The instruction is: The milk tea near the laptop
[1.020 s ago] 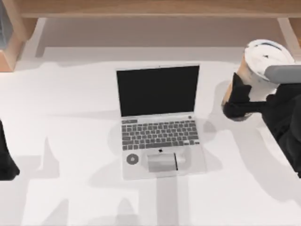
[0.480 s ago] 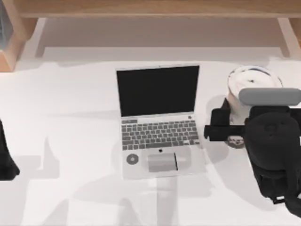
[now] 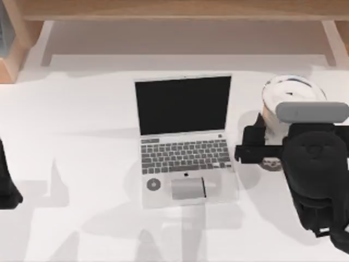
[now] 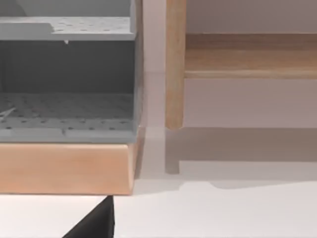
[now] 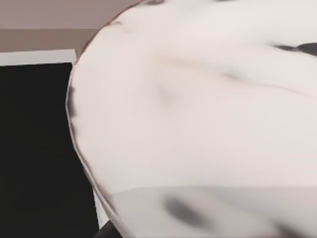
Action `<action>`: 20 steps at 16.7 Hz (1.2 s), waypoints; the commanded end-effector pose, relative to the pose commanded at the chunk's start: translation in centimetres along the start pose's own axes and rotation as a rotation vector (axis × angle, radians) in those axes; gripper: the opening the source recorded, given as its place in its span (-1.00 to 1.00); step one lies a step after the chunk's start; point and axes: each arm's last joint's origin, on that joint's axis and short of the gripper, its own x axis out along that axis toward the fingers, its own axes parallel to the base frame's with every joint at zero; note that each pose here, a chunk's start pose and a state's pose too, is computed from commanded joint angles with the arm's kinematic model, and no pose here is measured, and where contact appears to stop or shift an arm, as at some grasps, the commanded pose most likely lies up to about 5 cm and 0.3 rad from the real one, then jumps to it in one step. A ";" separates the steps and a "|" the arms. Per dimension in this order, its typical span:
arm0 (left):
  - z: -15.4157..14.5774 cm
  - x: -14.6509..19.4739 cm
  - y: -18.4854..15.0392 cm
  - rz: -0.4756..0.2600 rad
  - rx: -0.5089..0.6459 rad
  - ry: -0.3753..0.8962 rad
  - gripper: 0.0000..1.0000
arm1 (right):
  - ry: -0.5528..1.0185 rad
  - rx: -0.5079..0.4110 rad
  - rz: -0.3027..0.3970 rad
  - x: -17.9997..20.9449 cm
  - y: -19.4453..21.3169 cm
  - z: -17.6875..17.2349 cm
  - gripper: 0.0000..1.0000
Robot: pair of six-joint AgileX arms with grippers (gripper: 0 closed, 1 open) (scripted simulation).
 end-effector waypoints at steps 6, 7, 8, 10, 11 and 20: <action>0.0 0.0 0.0 0.000 0.000 0.000 1.00 | -0.088 0.056 0.070 -0.8 1.1 1.1 -1.00; 0.0 0.0 0.0 0.000 0.000 0.000 1.00 | -0.102 0.065 0.075 -0.8 1.2 1.2 -1.00; 0.0 0.0 0.0 0.000 0.000 0.000 1.00 | -0.114 0.074 0.077 -0.8 1.4 1.4 -1.00; 0.0 0.0 0.0 0.000 0.000 0.000 1.00 | -0.128 0.090 0.077 -0.6 1.5 1.4 -1.00; 0.0 0.0 0.0 0.000 0.000 0.000 1.00 | -0.128 0.094 0.074 -0.4 1.5 1.2 -1.00; 0.0 0.0 0.0 0.000 0.000 0.000 1.00 | 0.006 -0.007 -0.015 1.0 -0.1 -2.8 -1.00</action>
